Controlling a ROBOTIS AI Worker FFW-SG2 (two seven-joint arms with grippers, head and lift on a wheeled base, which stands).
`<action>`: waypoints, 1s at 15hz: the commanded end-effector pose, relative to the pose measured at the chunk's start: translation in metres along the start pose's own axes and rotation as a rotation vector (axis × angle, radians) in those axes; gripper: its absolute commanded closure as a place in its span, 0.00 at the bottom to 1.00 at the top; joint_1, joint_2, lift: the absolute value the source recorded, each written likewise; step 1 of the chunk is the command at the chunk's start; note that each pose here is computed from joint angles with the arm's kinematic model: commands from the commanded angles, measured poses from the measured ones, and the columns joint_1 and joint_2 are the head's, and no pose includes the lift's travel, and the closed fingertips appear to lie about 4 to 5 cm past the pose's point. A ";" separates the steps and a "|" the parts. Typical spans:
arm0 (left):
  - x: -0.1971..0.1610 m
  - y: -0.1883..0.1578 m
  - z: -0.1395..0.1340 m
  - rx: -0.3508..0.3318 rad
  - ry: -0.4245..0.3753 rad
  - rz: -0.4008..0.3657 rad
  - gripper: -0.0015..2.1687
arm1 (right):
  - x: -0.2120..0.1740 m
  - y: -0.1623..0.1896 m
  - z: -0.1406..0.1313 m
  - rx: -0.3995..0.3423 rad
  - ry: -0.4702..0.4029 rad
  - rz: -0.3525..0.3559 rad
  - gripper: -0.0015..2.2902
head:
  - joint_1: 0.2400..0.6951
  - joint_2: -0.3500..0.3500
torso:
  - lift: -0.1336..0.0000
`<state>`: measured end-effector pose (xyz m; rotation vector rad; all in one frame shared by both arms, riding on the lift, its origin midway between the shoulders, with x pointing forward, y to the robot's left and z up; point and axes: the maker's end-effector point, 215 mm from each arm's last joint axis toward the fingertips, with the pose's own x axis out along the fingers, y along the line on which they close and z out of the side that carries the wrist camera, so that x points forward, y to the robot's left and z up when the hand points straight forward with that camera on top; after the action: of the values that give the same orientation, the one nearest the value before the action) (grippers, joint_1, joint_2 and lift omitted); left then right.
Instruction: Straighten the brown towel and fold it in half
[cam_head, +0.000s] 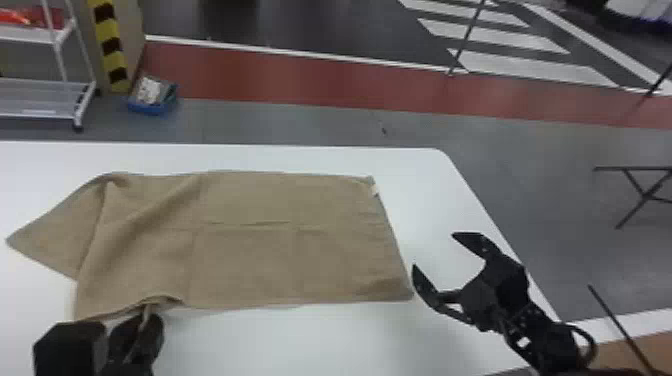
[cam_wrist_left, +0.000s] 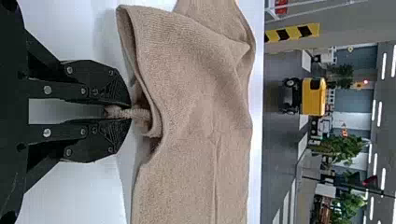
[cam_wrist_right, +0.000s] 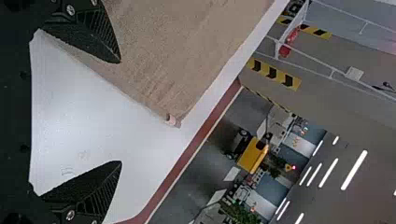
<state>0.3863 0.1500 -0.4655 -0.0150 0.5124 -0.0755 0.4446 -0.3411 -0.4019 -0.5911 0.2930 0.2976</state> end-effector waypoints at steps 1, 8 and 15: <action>-0.003 0.005 0.003 0.002 0.013 0.001 0.46 | 0.003 0.009 -0.005 -0.061 0.034 0.035 0.05 | 1.00 0.13 | 0.08; -0.007 0.011 0.007 0.000 0.006 0.010 0.46 | 0.004 0.052 -0.003 -0.129 0.070 0.235 0.08 | 1.00 0.20 | 0.08; -0.010 0.011 0.007 -0.001 0.007 0.012 0.46 | -0.012 0.038 -0.037 -0.137 0.180 0.283 0.09 | 1.00 0.19 | 0.08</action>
<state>0.3816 0.1629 -0.4560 -0.0118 0.5203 -0.0624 0.4138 -0.3272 -0.4437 -0.7102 0.5179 0.5525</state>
